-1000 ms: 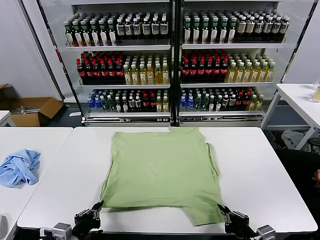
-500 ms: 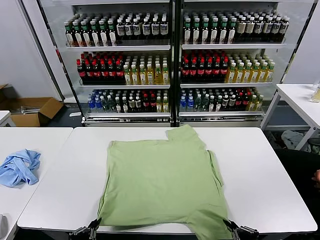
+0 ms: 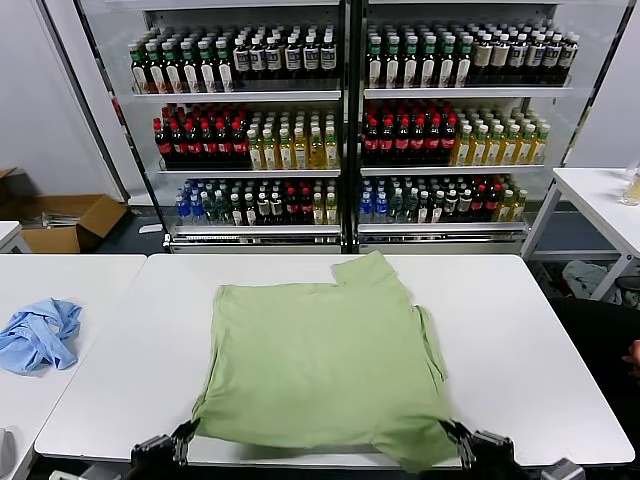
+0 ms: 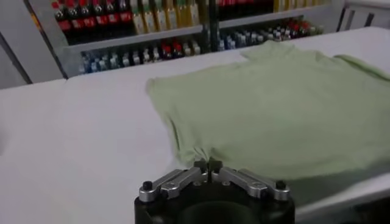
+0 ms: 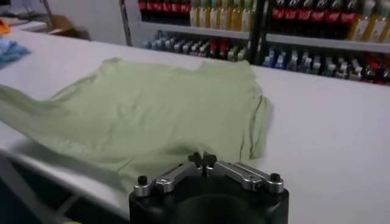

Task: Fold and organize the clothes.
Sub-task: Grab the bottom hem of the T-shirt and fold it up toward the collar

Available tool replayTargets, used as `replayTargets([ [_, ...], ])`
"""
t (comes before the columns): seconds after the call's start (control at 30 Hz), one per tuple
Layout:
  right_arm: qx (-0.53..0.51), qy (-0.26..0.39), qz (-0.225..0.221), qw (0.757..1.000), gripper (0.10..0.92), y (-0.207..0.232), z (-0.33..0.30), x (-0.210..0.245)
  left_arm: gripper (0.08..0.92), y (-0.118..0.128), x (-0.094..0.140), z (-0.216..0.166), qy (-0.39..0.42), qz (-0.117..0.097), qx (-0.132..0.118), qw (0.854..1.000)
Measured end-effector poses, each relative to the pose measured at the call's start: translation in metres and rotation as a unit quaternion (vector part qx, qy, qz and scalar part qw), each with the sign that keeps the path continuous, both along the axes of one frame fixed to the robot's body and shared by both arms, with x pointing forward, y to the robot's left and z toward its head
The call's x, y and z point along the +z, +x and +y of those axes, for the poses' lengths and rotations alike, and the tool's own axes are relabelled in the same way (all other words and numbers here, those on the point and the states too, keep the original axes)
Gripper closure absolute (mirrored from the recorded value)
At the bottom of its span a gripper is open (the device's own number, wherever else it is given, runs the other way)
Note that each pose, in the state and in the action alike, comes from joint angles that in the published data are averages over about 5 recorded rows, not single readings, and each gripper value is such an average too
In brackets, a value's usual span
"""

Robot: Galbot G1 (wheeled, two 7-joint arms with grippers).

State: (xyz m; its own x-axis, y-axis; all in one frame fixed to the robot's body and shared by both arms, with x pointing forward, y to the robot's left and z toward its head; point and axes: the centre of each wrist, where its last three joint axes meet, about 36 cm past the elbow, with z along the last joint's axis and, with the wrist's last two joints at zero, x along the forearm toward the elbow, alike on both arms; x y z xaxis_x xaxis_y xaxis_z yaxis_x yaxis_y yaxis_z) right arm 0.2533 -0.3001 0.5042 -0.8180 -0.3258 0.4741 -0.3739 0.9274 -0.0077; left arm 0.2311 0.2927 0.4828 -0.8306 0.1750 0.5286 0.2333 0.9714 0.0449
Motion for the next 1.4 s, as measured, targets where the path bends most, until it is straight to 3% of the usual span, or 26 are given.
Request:
replayTargets([
  [0.27,-0.017,0.005,-0.024,1.000,0.916,0.035,0.005,-0.013,0.915,0.035,-0.014,0.013,-0.044,-0.033,0.010,0.998],
  [0.47,-0.026,0.006,-0.032,0.999,0.916,0.057,0.013,-0.026,0.915,0.058,-0.028,0.021,-0.067,-0.044,0.018,0.997],
  [0.93,-0.040,-0.006,-0.037,0.999,0.916,0.095,0.026,-0.055,0.915,0.099,-0.060,0.035,-0.078,-0.041,0.023,0.996],
  [1.4,-0.050,-0.017,-0.035,0.998,0.916,0.117,0.028,-0.072,0.915,0.127,-0.078,0.039,-0.075,-0.041,0.020,0.996],
])
